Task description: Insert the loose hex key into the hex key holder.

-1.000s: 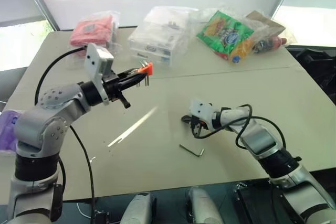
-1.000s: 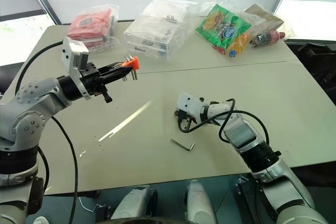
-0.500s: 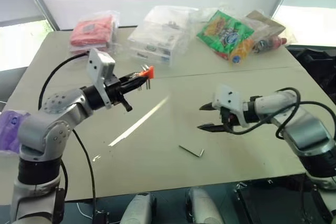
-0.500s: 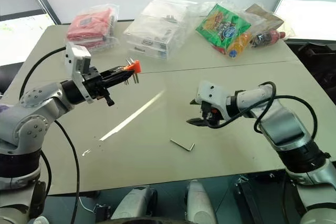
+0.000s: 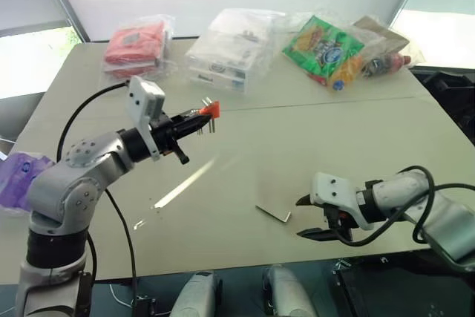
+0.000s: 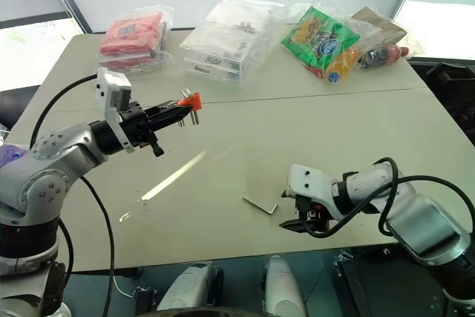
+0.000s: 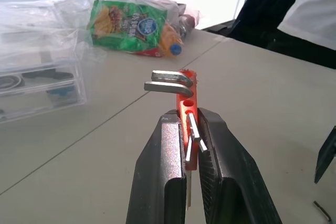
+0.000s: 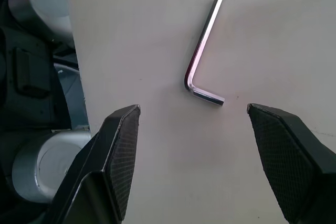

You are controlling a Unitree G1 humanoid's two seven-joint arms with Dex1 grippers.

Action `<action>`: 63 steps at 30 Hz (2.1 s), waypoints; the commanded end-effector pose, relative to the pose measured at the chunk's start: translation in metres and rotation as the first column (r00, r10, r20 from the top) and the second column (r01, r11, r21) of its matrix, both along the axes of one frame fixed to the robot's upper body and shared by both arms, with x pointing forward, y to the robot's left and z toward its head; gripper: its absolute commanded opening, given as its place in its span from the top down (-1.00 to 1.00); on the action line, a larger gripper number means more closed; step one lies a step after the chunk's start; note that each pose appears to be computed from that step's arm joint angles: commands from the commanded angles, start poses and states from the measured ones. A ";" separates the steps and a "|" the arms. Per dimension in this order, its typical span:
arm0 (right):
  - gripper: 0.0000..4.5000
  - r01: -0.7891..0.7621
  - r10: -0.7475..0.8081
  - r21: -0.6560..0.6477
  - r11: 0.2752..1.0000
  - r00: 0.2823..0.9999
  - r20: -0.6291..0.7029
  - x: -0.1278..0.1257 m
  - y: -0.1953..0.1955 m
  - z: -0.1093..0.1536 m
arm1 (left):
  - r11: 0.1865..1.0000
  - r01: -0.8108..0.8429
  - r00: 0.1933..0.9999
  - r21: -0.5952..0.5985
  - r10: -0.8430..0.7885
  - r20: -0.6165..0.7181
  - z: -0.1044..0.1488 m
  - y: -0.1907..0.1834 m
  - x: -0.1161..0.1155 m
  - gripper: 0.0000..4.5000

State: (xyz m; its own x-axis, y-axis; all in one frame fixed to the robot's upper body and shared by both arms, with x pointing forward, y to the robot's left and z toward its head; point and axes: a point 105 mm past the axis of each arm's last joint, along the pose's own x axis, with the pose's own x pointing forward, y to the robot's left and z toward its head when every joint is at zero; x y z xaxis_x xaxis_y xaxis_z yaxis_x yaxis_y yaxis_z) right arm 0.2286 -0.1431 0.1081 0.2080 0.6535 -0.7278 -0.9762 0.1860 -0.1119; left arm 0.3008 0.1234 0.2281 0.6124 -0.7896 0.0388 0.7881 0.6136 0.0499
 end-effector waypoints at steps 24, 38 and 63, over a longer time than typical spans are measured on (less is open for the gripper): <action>0.99 -0.093 0.130 -0.180 0.979 0.970 0.205 0.032 0.009 -0.030 | 0.998 -0.059 0.997 -0.001 0.059 0.051 0.015 0.008 -0.003 1.00; 0.99 -0.040 0.561 -0.588 0.808 0.358 0.747 0.156 0.005 0.044 | 0.996 -0.078 0.994 -0.031 0.080 0.070 0.016 0.004 0.002 1.00; 0.99 -0.019 0.472 -0.482 0.876 -0.174 0.864 0.186 0.049 0.114 | 0.995 -0.076 0.990 -0.061 0.082 0.117 0.021 -0.003 0.008 1.00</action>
State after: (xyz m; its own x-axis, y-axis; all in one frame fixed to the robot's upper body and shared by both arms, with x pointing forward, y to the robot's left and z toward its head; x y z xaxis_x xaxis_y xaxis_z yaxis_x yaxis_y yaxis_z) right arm 0.4093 -0.0906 0.1943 0.6391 0.7421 -0.2022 0.1506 -0.3785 -0.9133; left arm 0.3144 0.1201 0.2375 0.6678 -0.7357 0.1127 0.7342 0.6760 0.0632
